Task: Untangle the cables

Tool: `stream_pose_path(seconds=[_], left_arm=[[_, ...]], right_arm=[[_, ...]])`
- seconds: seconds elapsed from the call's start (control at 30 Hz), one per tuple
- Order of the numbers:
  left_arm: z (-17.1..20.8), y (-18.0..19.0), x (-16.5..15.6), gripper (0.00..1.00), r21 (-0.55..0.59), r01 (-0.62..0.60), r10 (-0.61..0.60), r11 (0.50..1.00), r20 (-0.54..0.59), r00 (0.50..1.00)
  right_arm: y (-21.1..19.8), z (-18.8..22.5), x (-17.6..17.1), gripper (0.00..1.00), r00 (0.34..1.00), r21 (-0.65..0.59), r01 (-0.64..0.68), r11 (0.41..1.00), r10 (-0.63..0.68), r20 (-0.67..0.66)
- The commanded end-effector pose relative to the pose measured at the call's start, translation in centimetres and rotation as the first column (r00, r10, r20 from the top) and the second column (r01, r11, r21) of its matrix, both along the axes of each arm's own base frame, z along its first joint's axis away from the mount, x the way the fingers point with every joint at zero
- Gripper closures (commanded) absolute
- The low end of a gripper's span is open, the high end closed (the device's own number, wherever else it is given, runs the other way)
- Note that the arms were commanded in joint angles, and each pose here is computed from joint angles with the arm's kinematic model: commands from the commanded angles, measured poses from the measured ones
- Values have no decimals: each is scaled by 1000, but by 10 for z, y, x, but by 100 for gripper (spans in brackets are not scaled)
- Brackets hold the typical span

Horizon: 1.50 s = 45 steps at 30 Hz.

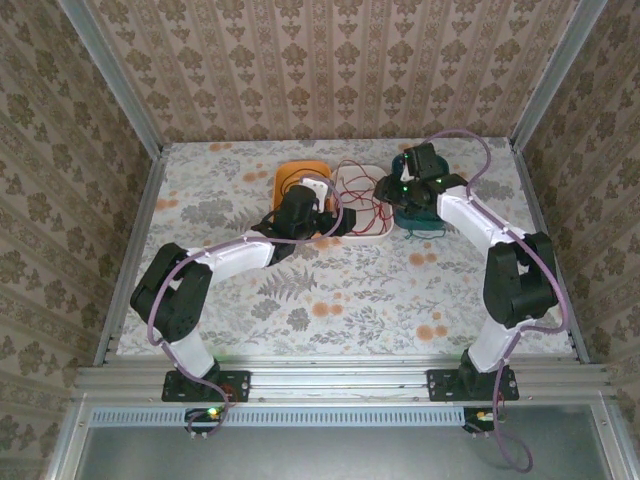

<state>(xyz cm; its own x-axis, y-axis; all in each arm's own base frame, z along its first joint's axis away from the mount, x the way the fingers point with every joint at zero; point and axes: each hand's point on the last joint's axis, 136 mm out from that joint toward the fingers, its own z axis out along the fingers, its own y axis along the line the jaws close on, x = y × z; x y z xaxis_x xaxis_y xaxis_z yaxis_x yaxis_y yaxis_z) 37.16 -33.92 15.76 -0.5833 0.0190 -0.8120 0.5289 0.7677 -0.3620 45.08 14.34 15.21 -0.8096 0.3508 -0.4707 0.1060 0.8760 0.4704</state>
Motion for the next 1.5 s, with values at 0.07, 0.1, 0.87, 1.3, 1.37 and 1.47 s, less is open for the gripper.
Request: stream_pose_path(seconds=[0.07, 0.1, 0.87, 1.3, 1.37, 1.47], left_arm=[[16, -7, 4, 9, -14, 27, -26, 1000, 40, 999], [16, -6, 4, 9, -12, 26, -25, 1000, 41, 999], [18, 15, 4, 10, -15, -39, 40, 999, 44, 998], [24, 11, 7, 9, -21, -37, 38, 999, 54, 998], [24, 11, 6, 9, -22, -39, 40, 999, 54, 998], [26, 11, 6, 9, -24, -37, 38, 999, 59, 998]], right_arm=[[9, 3, -10, 89, 997, 21, -73, 997, 73, -11], [11, 1, -11, 95, 997, 28, -80, 996, 80, -15], [72, -114, 44, 100, 953, -83, -167, 982, 140, -268], [73, -83, 43, 63, 968, -107, -196, 975, 175, -182], [72, -64, 46, 57, 975, -114, -191, 975, 175, -136], [70, -40, 49, 52, 982, -119, -181, 976, 173, -78]])
